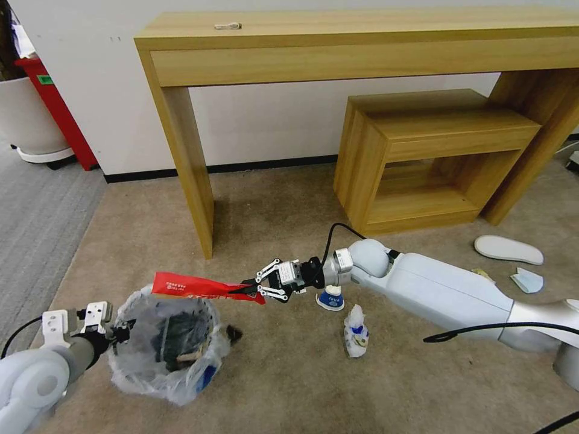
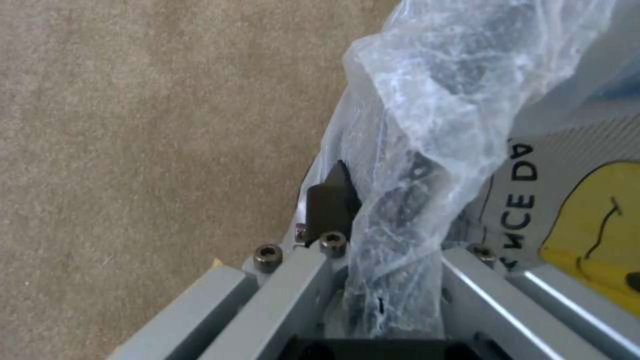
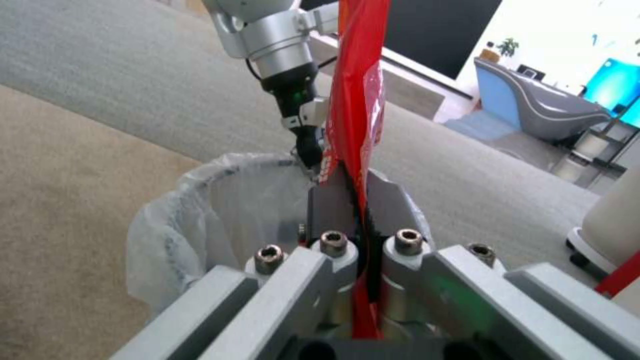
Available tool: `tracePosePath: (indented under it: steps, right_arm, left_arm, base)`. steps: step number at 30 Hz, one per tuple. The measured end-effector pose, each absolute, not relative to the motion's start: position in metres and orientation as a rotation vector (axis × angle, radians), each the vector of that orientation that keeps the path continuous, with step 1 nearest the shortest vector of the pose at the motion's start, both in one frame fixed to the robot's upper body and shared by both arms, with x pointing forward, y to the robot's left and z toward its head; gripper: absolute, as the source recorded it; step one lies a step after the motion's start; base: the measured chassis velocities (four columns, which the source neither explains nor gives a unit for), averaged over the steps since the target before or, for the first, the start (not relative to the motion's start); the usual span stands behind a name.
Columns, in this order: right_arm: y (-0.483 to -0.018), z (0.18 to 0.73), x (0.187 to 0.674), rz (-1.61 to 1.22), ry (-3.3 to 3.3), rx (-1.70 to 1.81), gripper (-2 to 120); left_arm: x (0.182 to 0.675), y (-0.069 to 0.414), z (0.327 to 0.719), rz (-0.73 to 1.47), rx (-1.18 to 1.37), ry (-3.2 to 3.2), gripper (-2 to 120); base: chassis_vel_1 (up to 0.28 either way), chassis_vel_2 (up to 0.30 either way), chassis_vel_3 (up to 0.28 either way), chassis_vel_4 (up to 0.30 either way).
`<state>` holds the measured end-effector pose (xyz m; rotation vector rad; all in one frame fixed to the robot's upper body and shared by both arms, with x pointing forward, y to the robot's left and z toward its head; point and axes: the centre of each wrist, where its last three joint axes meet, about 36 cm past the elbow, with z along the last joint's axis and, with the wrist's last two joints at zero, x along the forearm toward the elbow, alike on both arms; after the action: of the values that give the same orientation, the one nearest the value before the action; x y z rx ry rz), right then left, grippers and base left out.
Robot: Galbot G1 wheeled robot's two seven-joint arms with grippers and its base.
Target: Pick up the trash bin and place the garbage on the floor into it.
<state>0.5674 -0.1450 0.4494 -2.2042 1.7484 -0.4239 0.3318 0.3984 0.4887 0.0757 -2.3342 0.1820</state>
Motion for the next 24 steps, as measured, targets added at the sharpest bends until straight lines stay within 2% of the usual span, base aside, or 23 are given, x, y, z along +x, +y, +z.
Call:
tracePosePath:
  steps: [10, 24]
  right_arm:
    - [-0.138, 0.452, 0.567, -0.413, 1.746, -2.197, 0]
    - [-0.099, 0.449, 0.556, -0.351, 1.719, -2.217, 0]
  left_arm:
    - [0.333, 0.39, 0.503, 0.232, 0.054, -2.336, 0]
    - [0.333, 0.386, 0.503, 0.277, 0.057, -2.337, 0]
  base:
    - [0.0, 0.0, 0.0, 0.0]
    - [0.0, 0.0, 0.0, 0.0]
